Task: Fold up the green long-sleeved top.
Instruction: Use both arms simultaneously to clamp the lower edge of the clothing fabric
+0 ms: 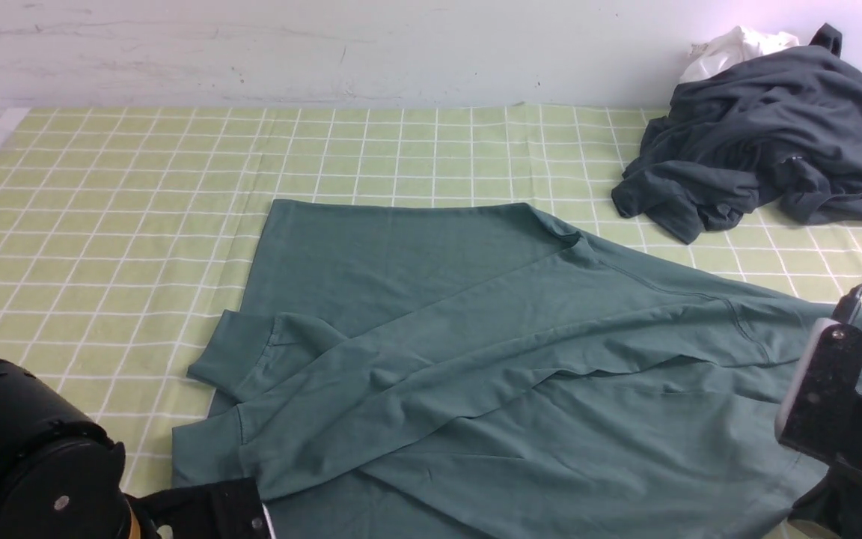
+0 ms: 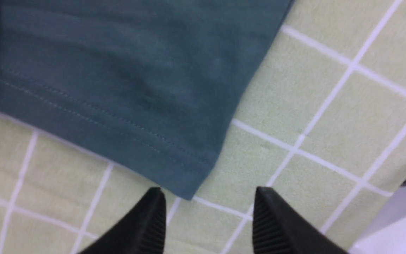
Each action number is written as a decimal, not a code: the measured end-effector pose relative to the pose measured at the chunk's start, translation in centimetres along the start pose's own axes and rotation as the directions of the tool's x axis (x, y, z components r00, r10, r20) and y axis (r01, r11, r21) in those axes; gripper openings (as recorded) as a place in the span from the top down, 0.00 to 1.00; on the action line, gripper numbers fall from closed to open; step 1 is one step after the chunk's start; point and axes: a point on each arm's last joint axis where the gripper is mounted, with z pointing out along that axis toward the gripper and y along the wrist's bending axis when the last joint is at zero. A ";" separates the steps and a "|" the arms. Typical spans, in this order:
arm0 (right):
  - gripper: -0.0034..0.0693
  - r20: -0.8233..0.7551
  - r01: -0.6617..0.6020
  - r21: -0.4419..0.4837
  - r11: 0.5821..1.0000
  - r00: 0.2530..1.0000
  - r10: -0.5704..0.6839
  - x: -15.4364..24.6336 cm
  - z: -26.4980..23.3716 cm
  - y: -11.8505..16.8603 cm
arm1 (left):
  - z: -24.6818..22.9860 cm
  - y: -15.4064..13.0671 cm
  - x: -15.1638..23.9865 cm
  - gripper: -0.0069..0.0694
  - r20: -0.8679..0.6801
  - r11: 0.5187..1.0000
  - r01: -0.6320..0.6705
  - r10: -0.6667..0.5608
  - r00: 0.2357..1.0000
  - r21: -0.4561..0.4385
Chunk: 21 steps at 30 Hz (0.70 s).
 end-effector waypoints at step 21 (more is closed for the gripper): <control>0.96 0.061 -0.037 0.018 0.999 0.997 0.036 -0.3 -0.7 0.0 | 1.9 0.3 -1.0 0.91 0.061 0.999 -0.046 0.047 0.997 -0.010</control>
